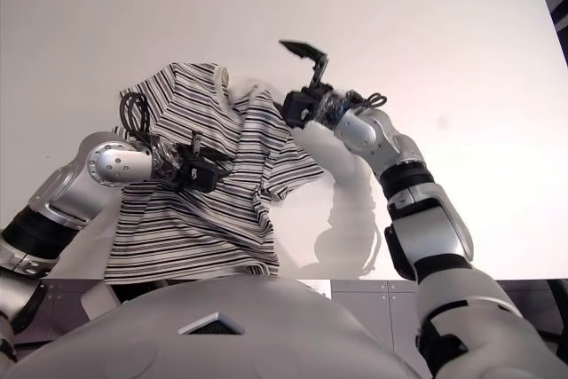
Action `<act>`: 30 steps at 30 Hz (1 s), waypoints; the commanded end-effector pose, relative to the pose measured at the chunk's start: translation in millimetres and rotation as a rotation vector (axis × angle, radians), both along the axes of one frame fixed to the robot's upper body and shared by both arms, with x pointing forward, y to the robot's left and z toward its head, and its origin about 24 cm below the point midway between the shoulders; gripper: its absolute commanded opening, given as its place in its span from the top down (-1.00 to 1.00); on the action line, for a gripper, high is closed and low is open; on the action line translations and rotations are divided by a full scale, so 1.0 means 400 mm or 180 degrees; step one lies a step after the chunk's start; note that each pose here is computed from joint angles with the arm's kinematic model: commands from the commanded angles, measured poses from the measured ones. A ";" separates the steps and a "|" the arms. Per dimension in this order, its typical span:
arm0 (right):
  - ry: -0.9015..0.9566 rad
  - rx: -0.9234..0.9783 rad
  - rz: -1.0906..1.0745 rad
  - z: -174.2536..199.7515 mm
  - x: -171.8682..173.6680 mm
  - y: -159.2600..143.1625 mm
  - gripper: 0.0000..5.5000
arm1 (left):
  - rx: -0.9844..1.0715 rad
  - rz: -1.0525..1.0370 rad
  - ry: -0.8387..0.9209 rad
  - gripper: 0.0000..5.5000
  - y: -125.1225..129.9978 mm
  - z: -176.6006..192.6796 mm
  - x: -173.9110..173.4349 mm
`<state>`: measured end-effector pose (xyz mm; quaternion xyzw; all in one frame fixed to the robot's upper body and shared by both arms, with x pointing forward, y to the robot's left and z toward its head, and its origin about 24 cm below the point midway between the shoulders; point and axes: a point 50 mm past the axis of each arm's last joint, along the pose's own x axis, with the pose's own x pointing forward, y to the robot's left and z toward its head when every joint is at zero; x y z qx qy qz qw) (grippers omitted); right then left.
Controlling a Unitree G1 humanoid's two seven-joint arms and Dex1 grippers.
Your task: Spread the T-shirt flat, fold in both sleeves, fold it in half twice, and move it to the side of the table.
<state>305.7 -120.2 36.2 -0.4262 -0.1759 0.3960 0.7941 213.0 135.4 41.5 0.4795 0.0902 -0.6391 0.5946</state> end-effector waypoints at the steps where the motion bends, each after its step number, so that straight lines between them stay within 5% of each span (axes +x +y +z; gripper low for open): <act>1: -0.0112 0.0228 0.0282 0.035 -0.001 0.051 -0.99 | 0.0413 0.0028 0.0414 0.53 0.053 -0.056 -0.035; 10: 0.0426 -0.0118 0.1630 0.034 -0.176 0.139 -0.99 | 0.0469 0.0206 0.0438 0.53 0.072 -0.071 -0.048; 13: 0.0605 -0.0083 0.1229 0.037 -0.142 0.090 -0.99 | 0.0412 0.0262 0.0382 0.53 0.065 -0.063 -0.036; 20: 0.1241 0.1027 0.0083 0.143 -0.018 -0.061 -0.99 | 0.0368 0.0364 0.0379 0.53 0.072 -0.053 -0.036; 24: 0.2432 0.0671 0.0151 0.057 -0.017 -0.046 -0.99 | 0.0349 0.0374 0.0390 0.53 0.066 -0.055 -0.038; 30: 0.2968 0.0197 0.0080 -0.013 -0.030 -0.034 -0.99 | 0.0351 0.0346 0.0419 0.53 0.065 -0.055 -0.048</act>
